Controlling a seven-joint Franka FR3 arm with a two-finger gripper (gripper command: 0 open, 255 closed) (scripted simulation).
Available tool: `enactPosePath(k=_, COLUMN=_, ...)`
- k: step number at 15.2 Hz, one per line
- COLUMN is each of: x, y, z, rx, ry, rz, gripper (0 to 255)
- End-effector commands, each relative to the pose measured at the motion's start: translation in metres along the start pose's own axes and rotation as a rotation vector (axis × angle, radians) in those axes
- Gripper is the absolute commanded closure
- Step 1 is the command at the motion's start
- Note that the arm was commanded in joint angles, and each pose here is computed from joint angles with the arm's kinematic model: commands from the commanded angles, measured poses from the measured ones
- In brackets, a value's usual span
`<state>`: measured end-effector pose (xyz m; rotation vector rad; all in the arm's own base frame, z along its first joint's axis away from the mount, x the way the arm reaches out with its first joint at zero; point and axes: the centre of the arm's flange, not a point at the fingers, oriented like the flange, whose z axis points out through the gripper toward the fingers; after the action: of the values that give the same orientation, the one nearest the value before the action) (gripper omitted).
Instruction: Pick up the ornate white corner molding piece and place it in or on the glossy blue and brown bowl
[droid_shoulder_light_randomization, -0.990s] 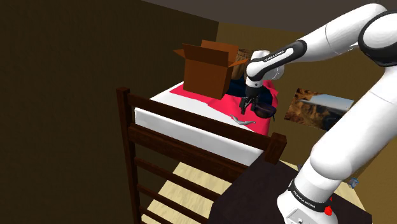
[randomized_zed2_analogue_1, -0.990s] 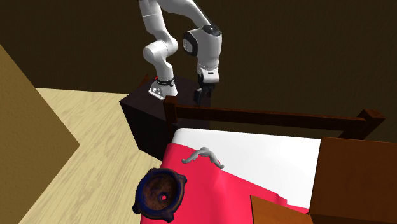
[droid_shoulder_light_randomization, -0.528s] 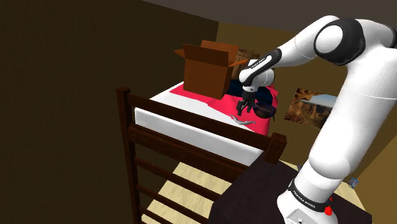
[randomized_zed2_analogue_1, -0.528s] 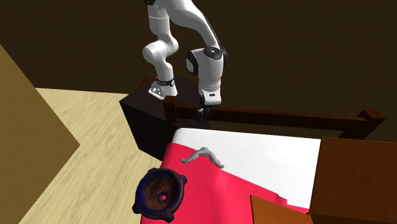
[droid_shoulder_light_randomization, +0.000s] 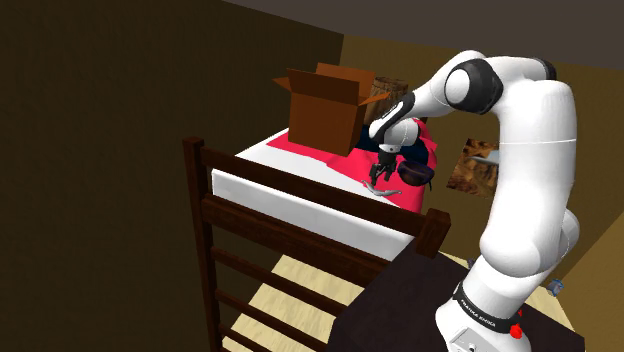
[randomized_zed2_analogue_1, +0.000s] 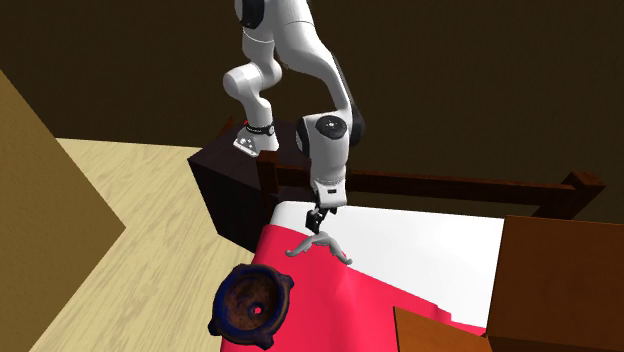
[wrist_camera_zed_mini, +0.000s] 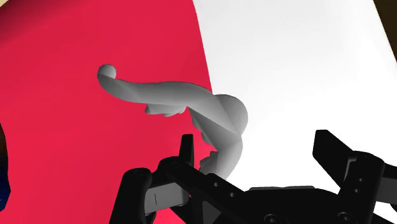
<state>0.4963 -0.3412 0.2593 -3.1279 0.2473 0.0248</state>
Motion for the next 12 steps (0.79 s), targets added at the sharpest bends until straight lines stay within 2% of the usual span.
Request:
enactPosePath(k=1, x=0.014, y=0.015, z=0.016, rx=0.002, ry=0.008, rz=0.004, gripper=0)
enactPosePath(k=9, x=0.018, y=0.02, z=0.058, rx=0.003, ry=0.01, rz=0.005, gripper=0)
enactPosePath(k=12, x=0.018, y=0.02, z=0.061, rx=0.003, ry=0.01, rz=0.005, gripper=0)
